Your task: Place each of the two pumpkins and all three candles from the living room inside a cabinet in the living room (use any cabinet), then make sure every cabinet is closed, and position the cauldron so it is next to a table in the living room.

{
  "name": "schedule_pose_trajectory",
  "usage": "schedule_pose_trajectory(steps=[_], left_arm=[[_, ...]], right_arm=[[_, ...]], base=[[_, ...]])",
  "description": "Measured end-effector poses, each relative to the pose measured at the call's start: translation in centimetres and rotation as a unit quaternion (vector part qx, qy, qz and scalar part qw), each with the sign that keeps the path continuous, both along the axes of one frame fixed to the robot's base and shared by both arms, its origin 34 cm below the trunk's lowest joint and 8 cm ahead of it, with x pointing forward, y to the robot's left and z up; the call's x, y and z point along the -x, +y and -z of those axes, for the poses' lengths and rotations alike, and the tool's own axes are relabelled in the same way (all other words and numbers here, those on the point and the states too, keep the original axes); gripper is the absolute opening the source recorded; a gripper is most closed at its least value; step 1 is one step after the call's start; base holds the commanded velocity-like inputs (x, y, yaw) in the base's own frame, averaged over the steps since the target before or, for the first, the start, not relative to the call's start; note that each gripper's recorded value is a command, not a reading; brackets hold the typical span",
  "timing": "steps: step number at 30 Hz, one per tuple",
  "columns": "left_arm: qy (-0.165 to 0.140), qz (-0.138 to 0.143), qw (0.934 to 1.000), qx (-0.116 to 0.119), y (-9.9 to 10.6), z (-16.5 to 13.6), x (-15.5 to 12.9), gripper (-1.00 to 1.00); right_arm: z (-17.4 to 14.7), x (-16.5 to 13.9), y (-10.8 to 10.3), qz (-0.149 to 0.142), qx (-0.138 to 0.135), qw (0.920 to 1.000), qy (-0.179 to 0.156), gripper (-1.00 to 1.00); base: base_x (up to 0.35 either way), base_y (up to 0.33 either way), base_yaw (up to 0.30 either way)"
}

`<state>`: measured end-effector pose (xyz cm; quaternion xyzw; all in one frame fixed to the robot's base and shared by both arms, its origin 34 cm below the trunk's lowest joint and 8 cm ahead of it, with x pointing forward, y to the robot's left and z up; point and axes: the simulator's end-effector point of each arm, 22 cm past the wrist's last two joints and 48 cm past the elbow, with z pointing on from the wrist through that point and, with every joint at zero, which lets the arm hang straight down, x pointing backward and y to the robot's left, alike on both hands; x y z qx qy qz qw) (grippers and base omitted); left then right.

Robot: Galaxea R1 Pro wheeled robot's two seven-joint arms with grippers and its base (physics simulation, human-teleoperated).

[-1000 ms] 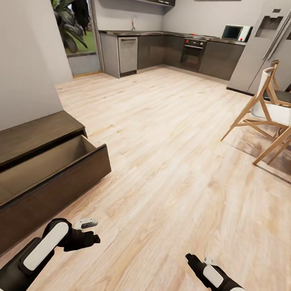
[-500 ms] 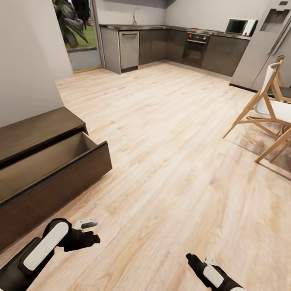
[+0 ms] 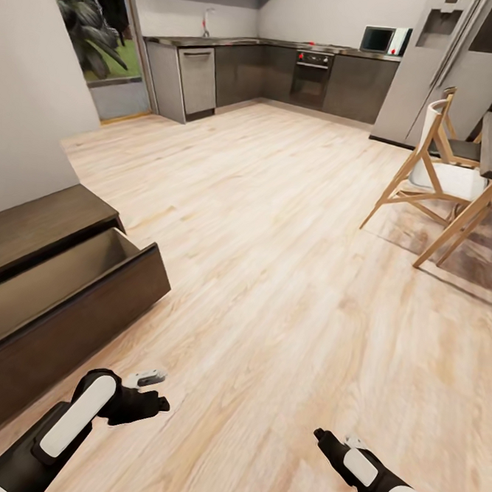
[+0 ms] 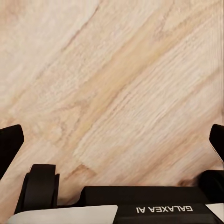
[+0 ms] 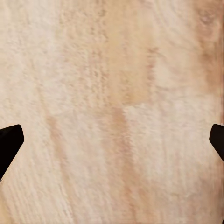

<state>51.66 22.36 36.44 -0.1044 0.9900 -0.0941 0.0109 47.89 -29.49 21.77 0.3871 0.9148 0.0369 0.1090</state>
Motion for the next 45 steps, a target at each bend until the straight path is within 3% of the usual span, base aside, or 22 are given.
schedule_pose_trajectory(steps=[14, 45], left_arm=[[-0.005, 0.007, 0.9999, -0.015, 0.62, 0.11, -0.16, 1.0], [-0.005, 0.007, 0.9998, -0.016, 0.66, 0.12, -0.17, 1.0]], right_arm=[[0.01, 0.0, -0.01, 0.001, 0.0, 1.0, 0.0, 1.0], [0.04, 0.06, 0.11, 0.0, 0.0, 1.0, 0.001, 1.0]], base=[[0.128, -0.118, -0.283], [0.001, -0.001, -0.285]])
